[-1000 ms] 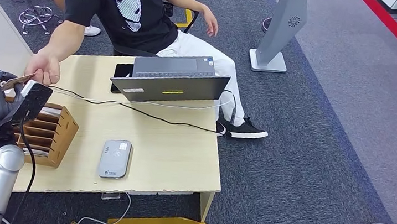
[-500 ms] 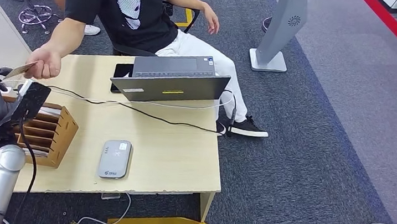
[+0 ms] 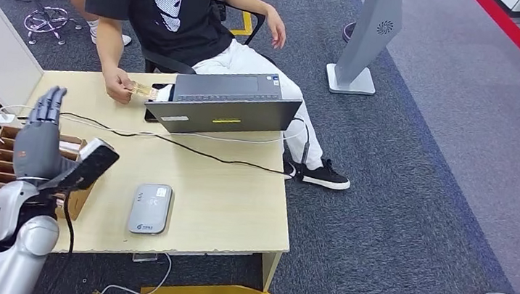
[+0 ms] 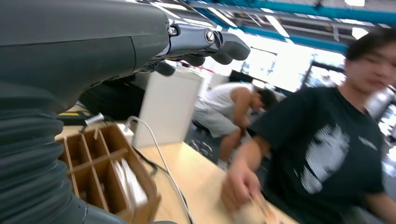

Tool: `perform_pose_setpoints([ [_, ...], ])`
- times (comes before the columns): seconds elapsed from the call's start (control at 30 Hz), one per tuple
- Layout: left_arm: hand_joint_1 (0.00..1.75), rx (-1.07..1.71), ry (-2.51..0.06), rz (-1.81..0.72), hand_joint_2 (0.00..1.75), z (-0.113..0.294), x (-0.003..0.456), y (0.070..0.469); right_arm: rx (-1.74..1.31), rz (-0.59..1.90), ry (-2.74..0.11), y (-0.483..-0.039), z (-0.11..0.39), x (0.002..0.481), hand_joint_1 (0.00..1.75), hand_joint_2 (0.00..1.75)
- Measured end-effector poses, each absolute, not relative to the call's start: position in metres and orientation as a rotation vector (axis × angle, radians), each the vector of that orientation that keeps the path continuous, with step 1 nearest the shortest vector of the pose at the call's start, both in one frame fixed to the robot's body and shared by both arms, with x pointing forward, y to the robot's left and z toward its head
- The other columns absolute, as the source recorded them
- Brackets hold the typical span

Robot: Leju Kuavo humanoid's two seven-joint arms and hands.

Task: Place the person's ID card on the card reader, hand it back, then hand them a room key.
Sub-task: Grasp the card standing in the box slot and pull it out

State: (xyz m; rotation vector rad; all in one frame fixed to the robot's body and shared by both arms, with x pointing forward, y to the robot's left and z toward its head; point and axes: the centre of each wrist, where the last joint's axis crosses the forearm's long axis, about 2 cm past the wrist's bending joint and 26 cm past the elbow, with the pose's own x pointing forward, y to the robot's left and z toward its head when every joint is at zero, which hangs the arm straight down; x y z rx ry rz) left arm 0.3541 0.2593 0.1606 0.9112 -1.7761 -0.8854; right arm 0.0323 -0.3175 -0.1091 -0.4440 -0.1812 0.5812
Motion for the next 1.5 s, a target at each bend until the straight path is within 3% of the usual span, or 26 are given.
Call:
perform_pose_setpoints([
  [0.2,0.00,0.561,-1.715,-1.176,1.75,0.127,0.304,0.227,-0.437,0.567,-0.188,-0.318,-0.109,0.030,0.00,1.75],
  [0.37,0.00,0.308,-1.577,-1.382,1.75,0.088,0.245,0.253,-0.434,0.558,-0.193,-0.320,-0.110,0.026,0.00,1.75],
  [0.6,0.00,0.492,-1.351,-1.561,1.75,0.093,0.160,0.327,-0.442,0.527,-0.170,-0.322,-0.110,0.010,0.00,1.75],
  [0.73,0.00,0.580,-1.311,-1.594,1.75,0.113,0.129,0.345,-0.448,0.516,-0.153,-0.322,-0.111,0.002,0.00,1.75],
  [1.0,0.00,0.629,-1.348,-1.615,1.75,0.130,0.116,0.347,-0.445,0.512,-0.136,-0.319,-0.111,-0.001,0.00,1.75],
  [1.27,0.00,0.959,-1.287,-1.546,1.75,0.140,0.123,0.353,-0.443,0.459,-0.113,-0.309,-0.111,-0.004,0.00,1.75],
  [1.5,0.00,1.078,-1.208,-1.468,1.75,0.143,0.123,0.360,-0.437,0.448,-0.102,-0.303,-0.111,-0.006,0.00,1.75],
])
